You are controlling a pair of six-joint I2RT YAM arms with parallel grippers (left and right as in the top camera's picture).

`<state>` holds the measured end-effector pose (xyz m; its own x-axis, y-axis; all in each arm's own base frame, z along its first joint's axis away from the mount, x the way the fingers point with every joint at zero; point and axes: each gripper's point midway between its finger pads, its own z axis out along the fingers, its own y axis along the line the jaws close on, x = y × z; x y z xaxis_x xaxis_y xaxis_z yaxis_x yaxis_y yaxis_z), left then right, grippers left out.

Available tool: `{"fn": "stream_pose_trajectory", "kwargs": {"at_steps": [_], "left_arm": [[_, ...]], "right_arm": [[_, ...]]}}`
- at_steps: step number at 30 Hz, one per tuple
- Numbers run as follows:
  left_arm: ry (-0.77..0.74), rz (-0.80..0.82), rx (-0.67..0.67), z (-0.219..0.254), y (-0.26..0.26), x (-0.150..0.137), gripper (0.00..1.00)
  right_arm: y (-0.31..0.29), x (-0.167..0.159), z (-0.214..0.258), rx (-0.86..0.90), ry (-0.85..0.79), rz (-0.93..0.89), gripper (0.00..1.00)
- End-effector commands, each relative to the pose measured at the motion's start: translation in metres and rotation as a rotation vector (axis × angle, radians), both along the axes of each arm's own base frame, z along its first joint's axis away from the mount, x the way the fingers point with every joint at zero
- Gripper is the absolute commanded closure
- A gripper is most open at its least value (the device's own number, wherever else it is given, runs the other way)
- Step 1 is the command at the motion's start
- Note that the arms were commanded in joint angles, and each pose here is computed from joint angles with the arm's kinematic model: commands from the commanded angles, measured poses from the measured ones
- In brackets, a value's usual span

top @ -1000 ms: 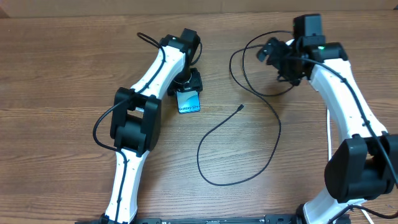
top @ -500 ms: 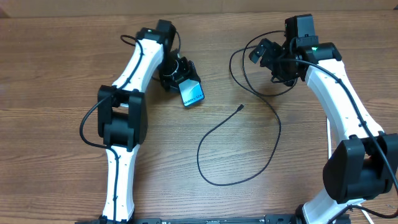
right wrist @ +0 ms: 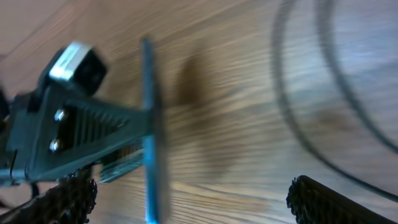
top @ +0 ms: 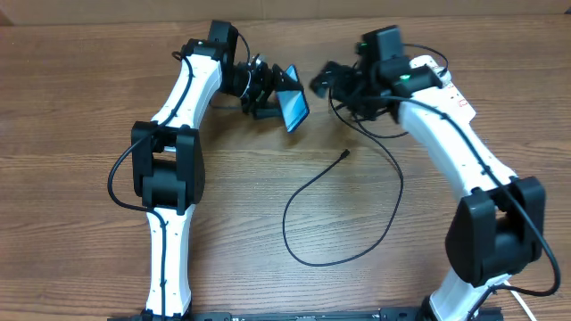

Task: Plug charger to phone and switch on socket
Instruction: 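Lift the phone with the left gripper and bring it toward the right gripper, then grasp the phone's edge with the right gripper beside the left gripper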

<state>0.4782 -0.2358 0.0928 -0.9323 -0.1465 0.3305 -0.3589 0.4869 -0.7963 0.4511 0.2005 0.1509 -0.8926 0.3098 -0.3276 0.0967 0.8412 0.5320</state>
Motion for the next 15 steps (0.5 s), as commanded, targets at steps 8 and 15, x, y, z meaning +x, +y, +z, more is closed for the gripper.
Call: {"fn": "stream_pose_trajectory", "kwargs": {"at_steps": [8,15], "left_arm": [[0.235,0.082,-0.258,0.052,-0.016,0.012,0.36],[0.272,0.118,-0.269,0.057,-0.017,0.021,0.36]], "right_arm": [[0.014,0.009,0.007,-0.14,-0.117,-0.098,0.0],[0.012,0.012,0.008,-0.157,-0.135,-0.114,0.04]]}}
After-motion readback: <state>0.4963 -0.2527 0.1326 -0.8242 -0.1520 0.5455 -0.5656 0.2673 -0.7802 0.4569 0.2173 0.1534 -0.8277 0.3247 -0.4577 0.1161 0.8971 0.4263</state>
